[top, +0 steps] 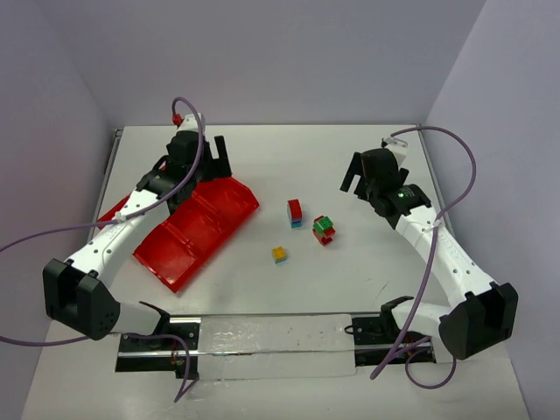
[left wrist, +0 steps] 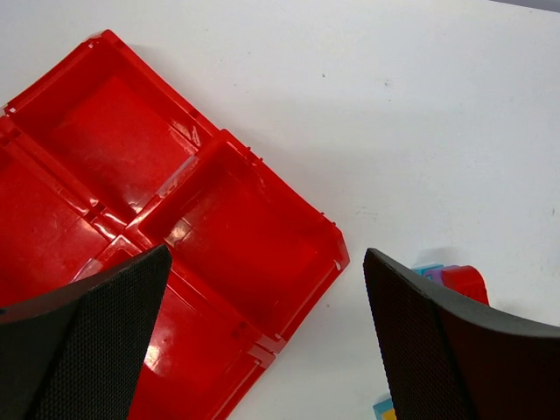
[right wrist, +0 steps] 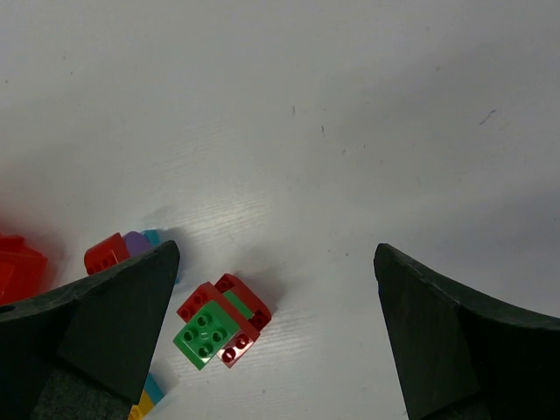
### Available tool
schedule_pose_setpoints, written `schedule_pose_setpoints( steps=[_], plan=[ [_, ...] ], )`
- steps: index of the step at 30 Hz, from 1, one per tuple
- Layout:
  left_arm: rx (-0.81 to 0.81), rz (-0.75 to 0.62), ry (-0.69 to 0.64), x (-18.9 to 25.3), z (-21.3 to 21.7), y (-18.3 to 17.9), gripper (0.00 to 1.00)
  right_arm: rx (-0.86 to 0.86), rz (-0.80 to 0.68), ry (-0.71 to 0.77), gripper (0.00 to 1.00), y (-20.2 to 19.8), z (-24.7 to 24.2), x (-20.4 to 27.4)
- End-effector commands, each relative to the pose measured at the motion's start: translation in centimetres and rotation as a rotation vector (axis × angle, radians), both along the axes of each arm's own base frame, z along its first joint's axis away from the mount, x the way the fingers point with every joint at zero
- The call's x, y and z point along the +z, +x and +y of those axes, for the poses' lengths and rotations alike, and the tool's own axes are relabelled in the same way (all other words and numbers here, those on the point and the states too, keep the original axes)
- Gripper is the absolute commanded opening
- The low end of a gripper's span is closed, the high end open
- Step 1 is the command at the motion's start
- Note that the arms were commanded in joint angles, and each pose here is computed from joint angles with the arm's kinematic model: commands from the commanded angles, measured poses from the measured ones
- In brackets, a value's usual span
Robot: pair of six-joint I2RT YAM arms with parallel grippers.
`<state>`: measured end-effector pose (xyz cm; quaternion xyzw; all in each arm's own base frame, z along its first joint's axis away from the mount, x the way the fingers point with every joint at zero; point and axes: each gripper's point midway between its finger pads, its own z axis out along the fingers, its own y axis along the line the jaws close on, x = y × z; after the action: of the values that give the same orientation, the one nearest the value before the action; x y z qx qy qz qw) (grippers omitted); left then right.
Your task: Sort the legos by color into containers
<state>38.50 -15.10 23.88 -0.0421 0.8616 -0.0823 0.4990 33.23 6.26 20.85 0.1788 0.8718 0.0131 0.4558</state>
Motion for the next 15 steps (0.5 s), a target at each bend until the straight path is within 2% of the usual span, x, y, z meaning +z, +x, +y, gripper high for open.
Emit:
schedule_pose_setpoints(
  steps=[1, 10, 15],
  plan=[
    [0.043, -0.048, 0.015, 1.9, 0.5, 0.6, 0.99, 0.024, -0.034, 0.019, 1.00, 0.3, 0.8, 0.8],
    [0.025, -0.023, 0.024, 0.8, 0.4, 0.1, 0.99, 0.132, -0.059, 0.031, 1.00, -0.4, 2.8, 1.2],
    [0.026, -0.013, 0.031, 0.2, 0.6, -0.2, 0.99, 0.340, -0.053, 0.039, 0.97, -2.2, 7.5, 0.7]
  ],
)
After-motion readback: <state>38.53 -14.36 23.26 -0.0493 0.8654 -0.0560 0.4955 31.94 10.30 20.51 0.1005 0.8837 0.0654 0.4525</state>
